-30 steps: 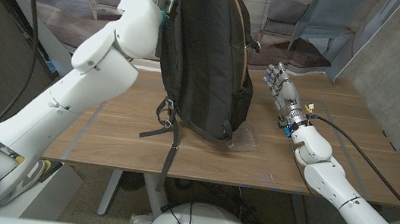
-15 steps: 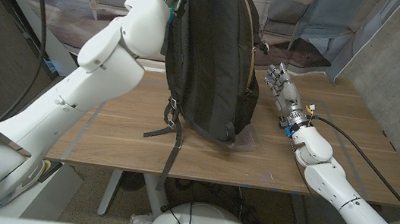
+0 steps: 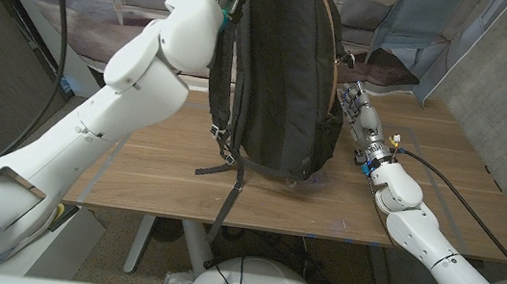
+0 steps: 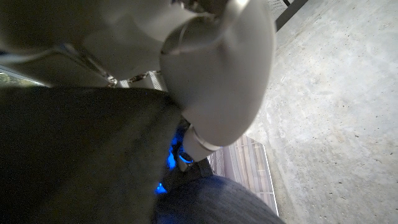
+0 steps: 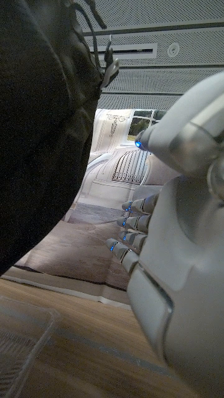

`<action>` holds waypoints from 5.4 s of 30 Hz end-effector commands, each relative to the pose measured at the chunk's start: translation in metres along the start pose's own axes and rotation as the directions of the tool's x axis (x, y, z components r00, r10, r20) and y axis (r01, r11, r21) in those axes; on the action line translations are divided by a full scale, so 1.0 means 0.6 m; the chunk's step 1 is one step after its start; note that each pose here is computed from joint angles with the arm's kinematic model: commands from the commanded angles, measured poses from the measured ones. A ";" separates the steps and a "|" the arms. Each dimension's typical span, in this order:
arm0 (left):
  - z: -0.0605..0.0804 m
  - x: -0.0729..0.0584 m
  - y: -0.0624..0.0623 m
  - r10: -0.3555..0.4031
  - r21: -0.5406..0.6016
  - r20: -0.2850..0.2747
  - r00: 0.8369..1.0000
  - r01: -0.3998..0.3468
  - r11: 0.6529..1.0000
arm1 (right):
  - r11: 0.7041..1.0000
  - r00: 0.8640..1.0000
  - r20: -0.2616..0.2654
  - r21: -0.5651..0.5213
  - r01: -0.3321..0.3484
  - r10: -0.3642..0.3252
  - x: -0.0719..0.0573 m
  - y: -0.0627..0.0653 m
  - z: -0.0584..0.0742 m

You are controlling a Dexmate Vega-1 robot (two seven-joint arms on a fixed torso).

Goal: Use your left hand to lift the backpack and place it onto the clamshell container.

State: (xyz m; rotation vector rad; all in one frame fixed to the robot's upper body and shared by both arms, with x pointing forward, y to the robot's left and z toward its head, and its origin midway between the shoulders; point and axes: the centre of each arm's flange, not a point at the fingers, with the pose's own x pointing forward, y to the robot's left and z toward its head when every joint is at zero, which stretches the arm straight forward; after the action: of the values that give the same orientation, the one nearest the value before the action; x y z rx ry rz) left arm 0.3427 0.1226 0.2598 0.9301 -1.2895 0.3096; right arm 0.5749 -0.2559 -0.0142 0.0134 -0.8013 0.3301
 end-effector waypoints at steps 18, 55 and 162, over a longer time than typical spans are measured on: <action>0.023 0.029 -0.035 -0.052 -0.023 0.037 0.998 0.052 0.998 | 1.000 1.000 -0.006 0.005 0.021 -0.021 -0.026 -0.010 -0.001; 0.011 0.073 -0.111 -0.147 -0.023 0.038 0.988 0.148 0.989 | 0.999 0.999 -0.009 0.020 0.051 -0.051 -0.028 -0.026 -0.018; -0.160 0.124 -0.408 -0.365 0.303 -0.196 0.910 0.410 0.860 | 0.998 0.998 -0.048 0.033 0.045 -0.044 -0.005 -0.026 -0.052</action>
State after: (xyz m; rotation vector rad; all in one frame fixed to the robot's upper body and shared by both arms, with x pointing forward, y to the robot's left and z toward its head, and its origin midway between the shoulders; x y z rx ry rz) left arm 0.5782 0.0277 0.2345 1.3542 -0.9213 0.2609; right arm 0.5977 -0.2685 -0.0365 0.0516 -0.7425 0.3003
